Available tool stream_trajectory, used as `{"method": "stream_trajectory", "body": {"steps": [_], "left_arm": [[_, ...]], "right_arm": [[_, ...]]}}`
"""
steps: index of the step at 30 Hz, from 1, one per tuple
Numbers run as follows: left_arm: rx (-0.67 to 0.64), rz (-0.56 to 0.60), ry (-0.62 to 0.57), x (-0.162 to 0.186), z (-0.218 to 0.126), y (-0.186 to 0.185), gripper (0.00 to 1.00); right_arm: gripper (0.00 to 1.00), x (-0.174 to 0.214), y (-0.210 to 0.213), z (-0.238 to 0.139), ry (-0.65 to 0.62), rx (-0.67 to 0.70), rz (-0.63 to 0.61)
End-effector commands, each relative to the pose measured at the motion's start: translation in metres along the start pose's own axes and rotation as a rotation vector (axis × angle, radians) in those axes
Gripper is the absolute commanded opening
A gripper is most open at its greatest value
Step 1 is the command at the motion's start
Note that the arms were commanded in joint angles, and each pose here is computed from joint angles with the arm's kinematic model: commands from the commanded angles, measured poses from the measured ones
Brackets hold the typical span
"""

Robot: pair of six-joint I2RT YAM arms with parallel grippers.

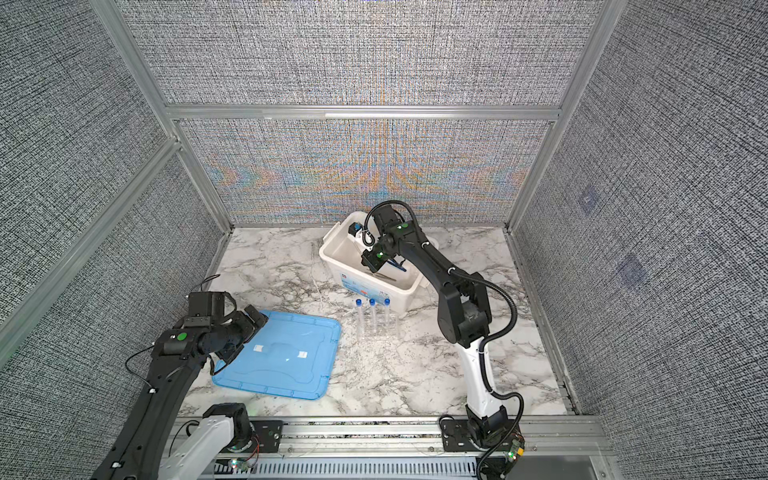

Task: Organize the chemistry lab equipment
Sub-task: 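Carry the rod into the bin with the right gripper while the left reaches the lid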

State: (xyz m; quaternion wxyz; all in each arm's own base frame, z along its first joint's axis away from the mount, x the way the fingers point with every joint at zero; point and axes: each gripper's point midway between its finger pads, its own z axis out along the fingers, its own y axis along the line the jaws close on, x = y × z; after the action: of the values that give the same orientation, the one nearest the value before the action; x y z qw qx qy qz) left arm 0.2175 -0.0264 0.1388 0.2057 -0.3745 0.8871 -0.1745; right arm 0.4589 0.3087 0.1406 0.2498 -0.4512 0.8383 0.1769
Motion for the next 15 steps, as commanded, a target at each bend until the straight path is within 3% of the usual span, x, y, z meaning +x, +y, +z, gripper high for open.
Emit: {"method": "stream_trajectory", "body": {"steps": [1, 9, 15], "left_arm": [[-0.125, -0.14, 0.022, 0.013, 0.001, 0.035, 0.99], [-0.274, -0.273, 0.058, 0.034, -0.002, 0.075, 0.99], [-0.25, -0.342, 0.038, 0.039, 0.008, 0.084, 0.97]], "right_arm": [[0.04, 0.012, -0.001, 0.011, 0.05, -0.017, -0.006], [0.06, 0.029, -0.014, 0.046, 0.131, -0.007, 0.004], [0.07, 0.037, -0.022, 0.062, 0.154, 0.012, 0.005]]}}
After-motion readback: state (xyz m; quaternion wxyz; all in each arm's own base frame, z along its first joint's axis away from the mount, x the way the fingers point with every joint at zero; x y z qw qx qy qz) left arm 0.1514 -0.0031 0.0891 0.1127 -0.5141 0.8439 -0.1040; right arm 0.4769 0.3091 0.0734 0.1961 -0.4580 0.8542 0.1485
